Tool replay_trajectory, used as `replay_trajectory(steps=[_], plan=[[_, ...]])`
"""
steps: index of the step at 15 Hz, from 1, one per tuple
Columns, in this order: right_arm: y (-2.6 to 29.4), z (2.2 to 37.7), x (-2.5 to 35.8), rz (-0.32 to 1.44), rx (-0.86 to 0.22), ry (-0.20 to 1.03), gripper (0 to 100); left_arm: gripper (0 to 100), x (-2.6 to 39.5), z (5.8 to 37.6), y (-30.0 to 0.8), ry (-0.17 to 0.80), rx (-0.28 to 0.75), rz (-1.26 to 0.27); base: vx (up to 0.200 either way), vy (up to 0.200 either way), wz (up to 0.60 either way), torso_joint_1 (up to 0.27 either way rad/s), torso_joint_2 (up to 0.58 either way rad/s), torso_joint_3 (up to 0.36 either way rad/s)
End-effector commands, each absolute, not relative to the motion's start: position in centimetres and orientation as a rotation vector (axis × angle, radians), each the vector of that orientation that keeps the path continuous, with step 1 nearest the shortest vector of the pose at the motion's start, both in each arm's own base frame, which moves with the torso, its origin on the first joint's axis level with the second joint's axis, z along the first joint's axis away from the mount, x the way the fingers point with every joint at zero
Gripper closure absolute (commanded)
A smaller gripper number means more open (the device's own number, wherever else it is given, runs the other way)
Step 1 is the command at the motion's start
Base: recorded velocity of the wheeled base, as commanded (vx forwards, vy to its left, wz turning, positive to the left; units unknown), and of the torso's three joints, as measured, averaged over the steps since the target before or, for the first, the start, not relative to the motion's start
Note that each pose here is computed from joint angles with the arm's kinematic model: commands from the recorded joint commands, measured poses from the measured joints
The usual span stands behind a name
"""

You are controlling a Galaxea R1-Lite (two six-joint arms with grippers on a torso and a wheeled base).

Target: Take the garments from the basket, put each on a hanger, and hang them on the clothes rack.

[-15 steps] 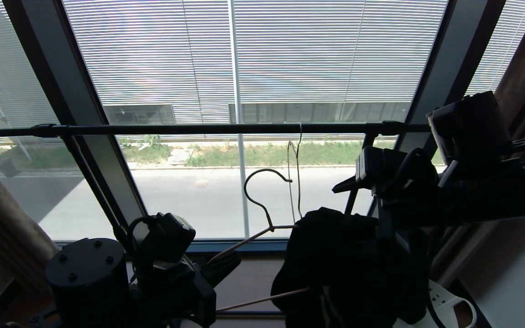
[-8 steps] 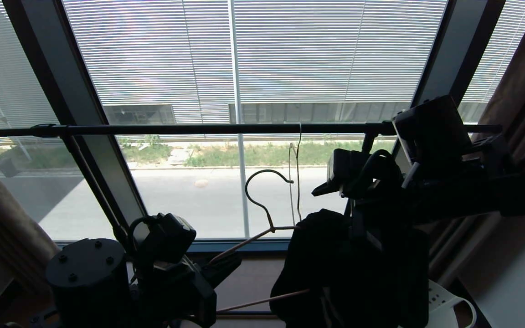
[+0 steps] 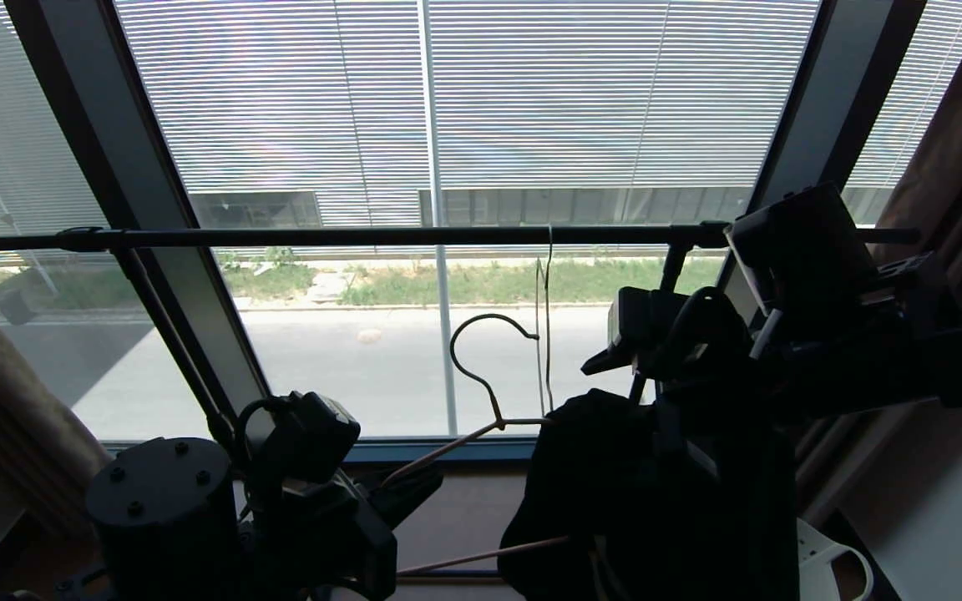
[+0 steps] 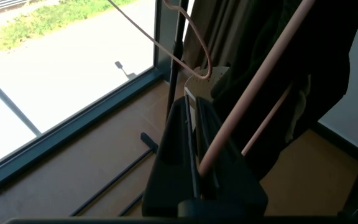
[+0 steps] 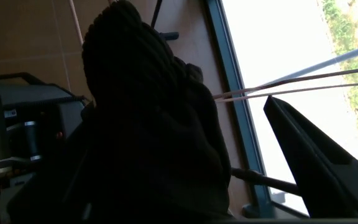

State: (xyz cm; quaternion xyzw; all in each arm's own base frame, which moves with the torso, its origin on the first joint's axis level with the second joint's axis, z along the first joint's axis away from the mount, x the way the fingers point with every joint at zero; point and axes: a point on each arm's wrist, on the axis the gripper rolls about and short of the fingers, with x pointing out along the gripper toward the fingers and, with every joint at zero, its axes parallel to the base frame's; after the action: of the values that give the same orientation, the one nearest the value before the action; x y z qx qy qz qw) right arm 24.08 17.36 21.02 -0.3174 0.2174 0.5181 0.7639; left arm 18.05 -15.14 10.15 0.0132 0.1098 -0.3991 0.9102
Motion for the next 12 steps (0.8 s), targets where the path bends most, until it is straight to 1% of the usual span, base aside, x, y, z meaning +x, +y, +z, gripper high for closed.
replay_trajectory(steps=[1, 2, 12], plan=[[17.48, 21.01, 24.16, 1.129, -0.691, 0.470, 0, 100, 18.07, 10.07, -15.16, 0.230, 0.028, -0.823, 0.000, 0.000, 0.00, 0.000, 0.00, 0.000], [17.48, 21.01, 24.16, 1.129, -0.691, 0.470, 100, 100, 18.09, 10.09, -15.18, 0.228, 0.028, -0.823, 0.000, 0.000, 0.00, 0.000, 0.00, 0.000], [17.50, 21.00, 23.70, 1.140, -0.693, 0.473, 100, 100, 18.05, 10.06, -15.33, 0.229, 0.027, -0.829, 0.000, 0.000, 0.00, 0.000, 0.00, 0.000]])
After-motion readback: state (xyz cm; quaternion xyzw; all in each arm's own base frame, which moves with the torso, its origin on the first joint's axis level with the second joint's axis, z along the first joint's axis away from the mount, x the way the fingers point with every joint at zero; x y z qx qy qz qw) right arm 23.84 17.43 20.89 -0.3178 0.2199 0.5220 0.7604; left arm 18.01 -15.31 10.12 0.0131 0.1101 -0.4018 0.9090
